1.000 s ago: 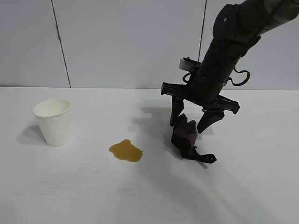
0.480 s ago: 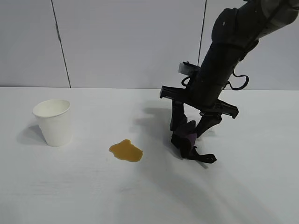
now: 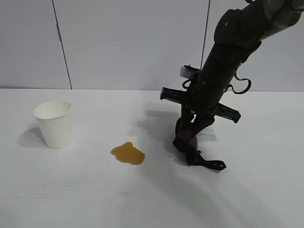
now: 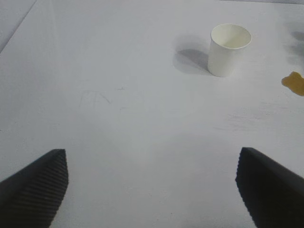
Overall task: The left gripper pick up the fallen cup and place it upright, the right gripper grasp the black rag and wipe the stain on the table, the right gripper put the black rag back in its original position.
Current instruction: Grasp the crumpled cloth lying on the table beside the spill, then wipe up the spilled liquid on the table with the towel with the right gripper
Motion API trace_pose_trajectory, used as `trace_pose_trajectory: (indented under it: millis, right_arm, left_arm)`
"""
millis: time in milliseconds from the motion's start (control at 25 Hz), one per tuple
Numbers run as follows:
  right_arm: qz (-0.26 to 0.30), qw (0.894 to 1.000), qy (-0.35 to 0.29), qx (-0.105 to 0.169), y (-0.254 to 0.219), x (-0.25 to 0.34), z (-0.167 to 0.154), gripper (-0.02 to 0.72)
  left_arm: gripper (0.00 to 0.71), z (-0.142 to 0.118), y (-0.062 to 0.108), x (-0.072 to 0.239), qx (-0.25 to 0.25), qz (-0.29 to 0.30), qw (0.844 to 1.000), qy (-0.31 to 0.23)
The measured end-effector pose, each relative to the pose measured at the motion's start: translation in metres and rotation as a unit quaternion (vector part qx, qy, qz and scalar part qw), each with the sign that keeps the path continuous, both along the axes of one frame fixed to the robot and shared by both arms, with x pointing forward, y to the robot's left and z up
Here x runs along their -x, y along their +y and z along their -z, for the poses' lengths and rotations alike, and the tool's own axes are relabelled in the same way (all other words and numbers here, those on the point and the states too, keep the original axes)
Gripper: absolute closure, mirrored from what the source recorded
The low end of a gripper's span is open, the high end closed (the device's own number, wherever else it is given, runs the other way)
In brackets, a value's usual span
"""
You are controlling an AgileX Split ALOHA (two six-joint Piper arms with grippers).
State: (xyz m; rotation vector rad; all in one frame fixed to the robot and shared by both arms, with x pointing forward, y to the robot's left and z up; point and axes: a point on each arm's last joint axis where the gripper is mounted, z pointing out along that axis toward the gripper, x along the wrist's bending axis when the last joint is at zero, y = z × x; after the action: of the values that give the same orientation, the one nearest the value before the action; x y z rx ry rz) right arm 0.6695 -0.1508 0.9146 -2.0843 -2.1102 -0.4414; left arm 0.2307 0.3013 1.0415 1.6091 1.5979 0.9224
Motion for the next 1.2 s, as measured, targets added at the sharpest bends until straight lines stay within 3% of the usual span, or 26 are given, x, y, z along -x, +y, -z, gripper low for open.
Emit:
trace_pose_trajectory:
  millis: [360,720,960,1200]
  right_arm:
    - [-0.093,0.996,-0.007,0.001,0.044,0.005,-0.045,0.574]
    - [-0.177,0.983,-0.05,0.009,0.116,0.036,-0.054,0.574]
    - [-0.164,0.98,-0.108,0.038,0.139,0.041,-0.055,0.574]
    - [-0.125,0.985,-0.093,0.068,0.143,0.039,-0.03,0.574]
  left_arm:
    - [0.02,0.0,0.0,0.0,0.0,0.0,1.0,0.0]
    - [0.02,0.0,0.0,0.0,0.0,0.0,1.0,0.0]
    - [0.02,0.0,0.0,0.0,0.0,0.0,1.0,0.0]
    - [0.02,0.0,0.0,0.0,0.0,0.0,1.0,0.0]
